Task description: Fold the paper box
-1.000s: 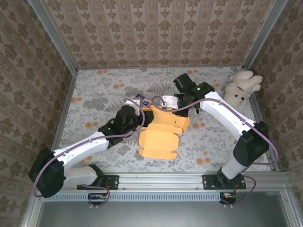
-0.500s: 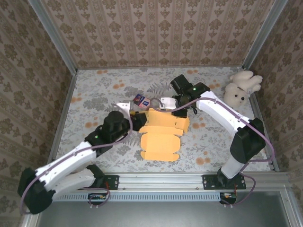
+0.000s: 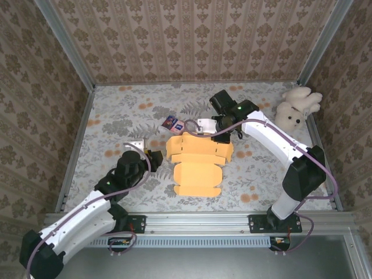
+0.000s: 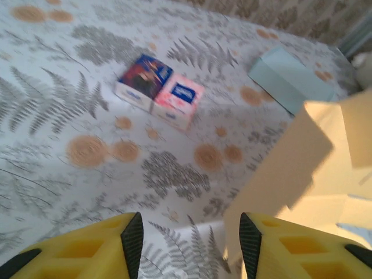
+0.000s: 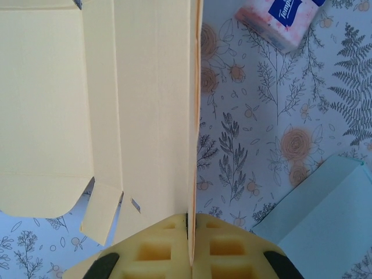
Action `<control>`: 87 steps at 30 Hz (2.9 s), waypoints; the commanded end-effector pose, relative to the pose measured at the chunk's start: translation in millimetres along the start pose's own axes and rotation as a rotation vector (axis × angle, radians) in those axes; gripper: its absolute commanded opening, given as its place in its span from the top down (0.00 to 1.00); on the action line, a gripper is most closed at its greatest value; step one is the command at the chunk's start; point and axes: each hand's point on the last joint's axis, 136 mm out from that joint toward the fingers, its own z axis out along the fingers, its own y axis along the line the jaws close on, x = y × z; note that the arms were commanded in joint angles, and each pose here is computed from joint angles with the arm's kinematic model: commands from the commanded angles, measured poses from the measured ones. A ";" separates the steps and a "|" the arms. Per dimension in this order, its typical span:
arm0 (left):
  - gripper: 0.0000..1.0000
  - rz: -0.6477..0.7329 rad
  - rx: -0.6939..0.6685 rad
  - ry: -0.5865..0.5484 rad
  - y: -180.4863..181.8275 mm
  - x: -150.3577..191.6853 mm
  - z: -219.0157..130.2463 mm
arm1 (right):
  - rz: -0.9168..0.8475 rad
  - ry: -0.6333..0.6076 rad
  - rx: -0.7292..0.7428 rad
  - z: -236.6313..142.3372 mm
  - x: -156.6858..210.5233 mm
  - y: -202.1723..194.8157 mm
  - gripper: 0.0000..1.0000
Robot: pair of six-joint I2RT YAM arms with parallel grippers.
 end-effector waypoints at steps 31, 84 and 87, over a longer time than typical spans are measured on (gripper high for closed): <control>0.70 -0.075 0.008 0.153 -4.8 28.0 68.4 | -0.001 -0.013 -0.023 0.9 1.4 4.8 1.00; 0.27 0.071 0.038 -0.034 -15.6 -0.9 18.1 | 0.062 -0.061 -0.011 7.4 8.8 0.7 1.00; 0.26 0.054 0.015 -0.085 -0.8 -2.3 9.9 | 0.055 -0.046 0.029 16.3 11.6 -5.1 1.00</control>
